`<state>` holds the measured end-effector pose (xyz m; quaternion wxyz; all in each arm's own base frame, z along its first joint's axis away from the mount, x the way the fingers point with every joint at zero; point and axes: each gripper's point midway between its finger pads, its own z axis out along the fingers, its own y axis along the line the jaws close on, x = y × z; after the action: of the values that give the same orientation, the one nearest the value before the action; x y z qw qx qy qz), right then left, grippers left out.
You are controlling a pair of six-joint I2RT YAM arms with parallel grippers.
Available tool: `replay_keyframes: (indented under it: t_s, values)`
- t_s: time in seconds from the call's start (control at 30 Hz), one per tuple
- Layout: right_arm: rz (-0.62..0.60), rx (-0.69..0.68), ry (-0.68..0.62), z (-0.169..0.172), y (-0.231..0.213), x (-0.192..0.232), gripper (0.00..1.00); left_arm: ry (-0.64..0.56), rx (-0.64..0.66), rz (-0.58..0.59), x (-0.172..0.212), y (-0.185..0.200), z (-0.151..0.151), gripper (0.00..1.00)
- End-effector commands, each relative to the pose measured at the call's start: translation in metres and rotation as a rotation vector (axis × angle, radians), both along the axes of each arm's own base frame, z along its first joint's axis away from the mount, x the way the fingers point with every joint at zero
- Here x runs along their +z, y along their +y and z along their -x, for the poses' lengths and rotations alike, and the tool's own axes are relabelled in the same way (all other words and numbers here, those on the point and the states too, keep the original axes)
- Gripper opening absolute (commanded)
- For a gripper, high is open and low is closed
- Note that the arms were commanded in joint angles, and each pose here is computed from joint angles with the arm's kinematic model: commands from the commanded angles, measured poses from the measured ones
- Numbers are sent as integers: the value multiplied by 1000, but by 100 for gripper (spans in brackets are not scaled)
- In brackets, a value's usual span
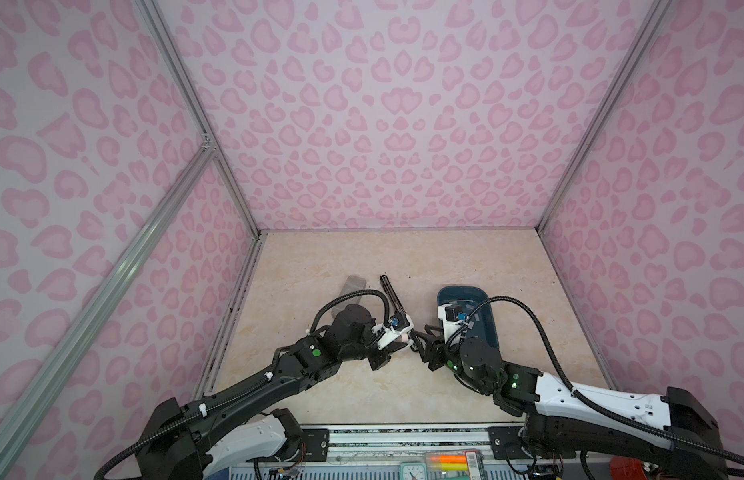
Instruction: Load the staples into the stapler
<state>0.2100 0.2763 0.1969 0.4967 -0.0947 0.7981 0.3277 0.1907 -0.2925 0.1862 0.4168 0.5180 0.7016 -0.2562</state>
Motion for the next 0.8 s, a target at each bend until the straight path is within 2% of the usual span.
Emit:
replay_keyframes:
  t_s: [0.0,0.77]
  values:
    - [-5,-31,-10,-5,-1,1,51,-18,-54,25,9,-6,6,3]
    - [117,-68,26,-19,13,-25,49,-79,-53,75,23,2,12,3]
